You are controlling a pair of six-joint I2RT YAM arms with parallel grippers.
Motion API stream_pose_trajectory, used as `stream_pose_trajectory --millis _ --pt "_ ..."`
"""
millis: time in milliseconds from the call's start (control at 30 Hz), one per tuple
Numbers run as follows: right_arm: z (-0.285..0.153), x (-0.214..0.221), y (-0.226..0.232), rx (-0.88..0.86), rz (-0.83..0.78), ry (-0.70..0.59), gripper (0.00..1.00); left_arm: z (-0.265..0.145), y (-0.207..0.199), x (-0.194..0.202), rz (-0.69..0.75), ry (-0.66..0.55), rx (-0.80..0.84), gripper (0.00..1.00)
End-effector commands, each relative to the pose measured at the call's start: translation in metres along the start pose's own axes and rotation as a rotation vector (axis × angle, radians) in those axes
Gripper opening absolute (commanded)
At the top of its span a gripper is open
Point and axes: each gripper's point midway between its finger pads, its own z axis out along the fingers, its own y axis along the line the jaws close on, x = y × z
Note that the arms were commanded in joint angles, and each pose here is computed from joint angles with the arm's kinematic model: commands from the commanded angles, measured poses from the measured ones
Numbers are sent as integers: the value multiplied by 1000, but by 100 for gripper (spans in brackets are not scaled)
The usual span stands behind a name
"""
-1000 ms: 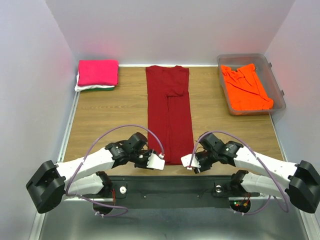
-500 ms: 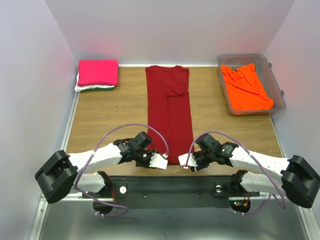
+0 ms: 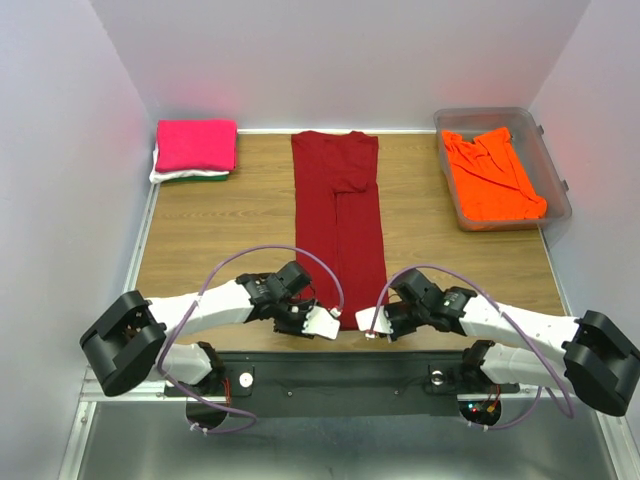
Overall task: Fold and stack the t-shirts
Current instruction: Fold the tshirt
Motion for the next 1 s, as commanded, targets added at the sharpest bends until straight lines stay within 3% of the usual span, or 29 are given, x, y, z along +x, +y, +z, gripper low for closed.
stream_pose_trajectory --millis 0,100,133,333,700,833,967 --pt "0 12 7 7 20 39 12 2 -1 6 -12 47 15 37" --pt "-4 9 3 31 43 39 3 1 1 9 -32 54 -11 14" --pt "-7 6 2 41 51 35 0 -1 2 7 -38 50 -21 0" --pt "-33 -19 -21 138 121 -16 1 -24 7 -15 -63 -29 -48 0" --pt "-69 -51 -2 26 135 -67 1 -53 -17 -41 -100 -108 52 0" --pt "-82 -57 -18 90 184 -50 1 -79 2 -64 -150 -188 40 0" --pt "-88 -57 -42 168 143 -32 1 -91 36 -47 -209 -178 -15 0"
